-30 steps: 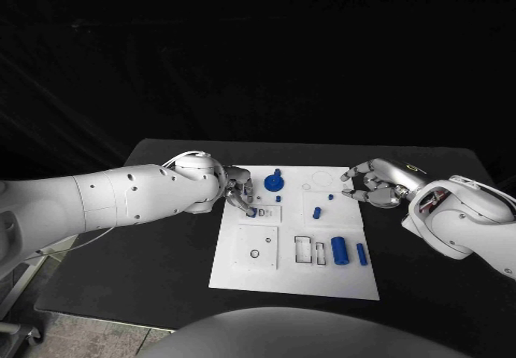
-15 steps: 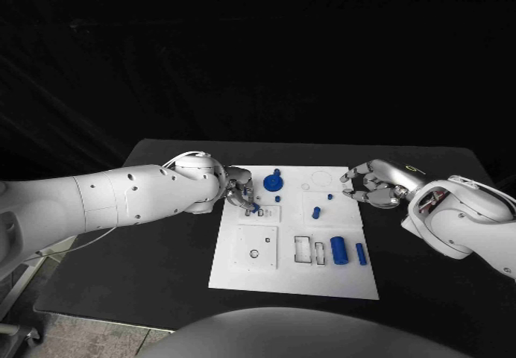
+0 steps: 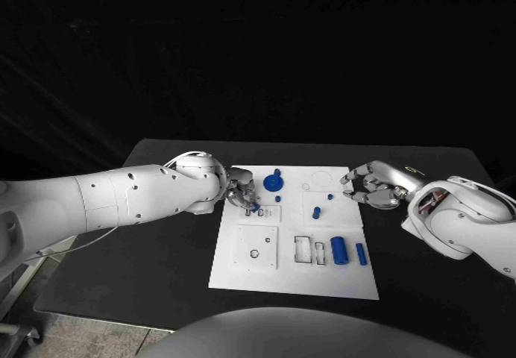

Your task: Assemble the parts on the task board

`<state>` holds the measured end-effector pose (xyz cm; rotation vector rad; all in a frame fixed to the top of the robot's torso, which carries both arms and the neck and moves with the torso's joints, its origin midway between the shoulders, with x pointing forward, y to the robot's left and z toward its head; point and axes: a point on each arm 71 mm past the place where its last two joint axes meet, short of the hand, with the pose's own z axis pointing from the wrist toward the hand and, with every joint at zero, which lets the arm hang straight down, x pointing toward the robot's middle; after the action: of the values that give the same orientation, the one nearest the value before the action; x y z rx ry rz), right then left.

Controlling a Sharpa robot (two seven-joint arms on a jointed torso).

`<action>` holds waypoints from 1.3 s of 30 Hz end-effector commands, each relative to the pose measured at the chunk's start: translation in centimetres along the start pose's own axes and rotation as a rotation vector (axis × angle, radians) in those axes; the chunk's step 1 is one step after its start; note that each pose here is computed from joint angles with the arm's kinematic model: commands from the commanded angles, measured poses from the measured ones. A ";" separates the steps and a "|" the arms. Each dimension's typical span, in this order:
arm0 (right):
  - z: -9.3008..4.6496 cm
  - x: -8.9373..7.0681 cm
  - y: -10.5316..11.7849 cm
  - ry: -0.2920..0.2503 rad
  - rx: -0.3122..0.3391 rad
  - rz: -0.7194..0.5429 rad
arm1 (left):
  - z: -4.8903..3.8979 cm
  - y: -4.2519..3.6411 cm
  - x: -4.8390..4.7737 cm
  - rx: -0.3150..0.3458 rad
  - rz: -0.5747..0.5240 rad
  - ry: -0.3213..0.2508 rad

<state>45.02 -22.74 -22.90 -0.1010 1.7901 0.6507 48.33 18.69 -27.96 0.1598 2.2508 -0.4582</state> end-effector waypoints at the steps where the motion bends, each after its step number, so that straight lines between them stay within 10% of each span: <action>1: 0.0 0.2 -0.1 0.016 0.010 0.003 | 0.17 -0.23 1.09 0.013 0.000 0.064; 39: 0.0 0.3 -0.3 0.026 0.015 0.004 | -0.44 0.19 -0.12 0.021 -0.127 -0.132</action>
<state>45.01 -22.97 -23.22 -0.0925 1.8109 0.6441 48.09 19.23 -27.95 -0.0125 2.1787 -0.5188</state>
